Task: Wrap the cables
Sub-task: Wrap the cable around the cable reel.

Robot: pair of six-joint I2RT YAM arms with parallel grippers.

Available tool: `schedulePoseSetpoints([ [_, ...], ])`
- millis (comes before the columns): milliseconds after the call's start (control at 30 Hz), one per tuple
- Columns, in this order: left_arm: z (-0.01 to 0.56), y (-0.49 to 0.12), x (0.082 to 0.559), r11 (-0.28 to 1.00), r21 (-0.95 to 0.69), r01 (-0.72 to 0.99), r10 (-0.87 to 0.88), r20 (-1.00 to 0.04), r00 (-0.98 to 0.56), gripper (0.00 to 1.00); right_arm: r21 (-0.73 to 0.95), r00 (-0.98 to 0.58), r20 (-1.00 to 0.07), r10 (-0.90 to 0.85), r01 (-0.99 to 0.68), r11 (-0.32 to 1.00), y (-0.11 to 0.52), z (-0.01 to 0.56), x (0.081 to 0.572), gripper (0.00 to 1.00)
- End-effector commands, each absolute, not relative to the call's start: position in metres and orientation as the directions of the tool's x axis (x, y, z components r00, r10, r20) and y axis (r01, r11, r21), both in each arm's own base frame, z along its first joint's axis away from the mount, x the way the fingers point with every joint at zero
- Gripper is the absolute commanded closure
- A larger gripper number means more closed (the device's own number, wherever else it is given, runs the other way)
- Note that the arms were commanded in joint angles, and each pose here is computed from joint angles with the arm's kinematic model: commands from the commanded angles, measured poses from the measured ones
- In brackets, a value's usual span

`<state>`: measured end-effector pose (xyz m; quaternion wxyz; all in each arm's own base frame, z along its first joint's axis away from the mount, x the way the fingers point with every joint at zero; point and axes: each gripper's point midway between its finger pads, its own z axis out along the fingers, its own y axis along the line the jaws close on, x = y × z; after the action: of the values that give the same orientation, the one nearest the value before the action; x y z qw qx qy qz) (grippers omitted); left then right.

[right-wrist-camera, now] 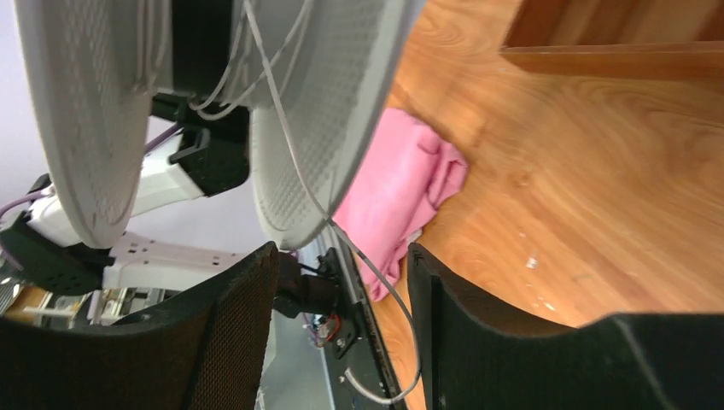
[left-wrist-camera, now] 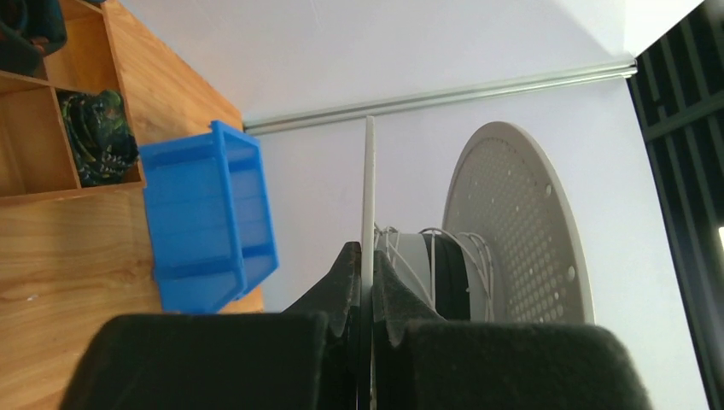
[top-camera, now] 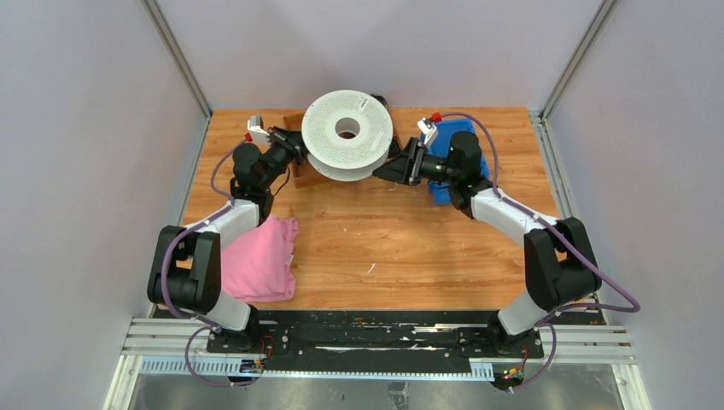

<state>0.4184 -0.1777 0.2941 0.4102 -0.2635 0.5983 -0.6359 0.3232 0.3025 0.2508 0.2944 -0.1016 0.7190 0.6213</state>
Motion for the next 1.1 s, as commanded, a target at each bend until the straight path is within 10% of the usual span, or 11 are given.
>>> schedulePoseSetpoints([
  [0, 0.336, -0.179, 0.408, -0.02, -0.951, 0.309, -0.825, -0.159, -0.542, 1.0, 0.799, -0.777, -0.592, 0.213, -0.532, 0.281, 0.279, 0.248, 0.334, 0.43],
  [467, 0.336, -0.173, 0.411, -0.015, -0.951, 0.308, -0.833, -0.159, -0.53, 1.0, 0.711, -0.71, -0.691, 0.14, -0.631, 0.309, 0.264, 0.252, 0.326, 0.61],
  [733, 0.324, -0.168, 0.417, 0.066, -0.952, 0.299, -0.842, -0.214, -0.494, 1.0, 0.657, -0.658, -0.744, 0.114, -0.692, 0.298, 0.266, 0.266, 0.317, 0.97],
  [1067, 0.285, -0.164, 0.437, 0.285, -0.948, 0.143, -0.81, -0.318, -0.493, 1.0, 0.6, -0.655, -0.754, -0.049, -0.718, 0.352, 0.315, 0.243, 0.296, 0.99],
])
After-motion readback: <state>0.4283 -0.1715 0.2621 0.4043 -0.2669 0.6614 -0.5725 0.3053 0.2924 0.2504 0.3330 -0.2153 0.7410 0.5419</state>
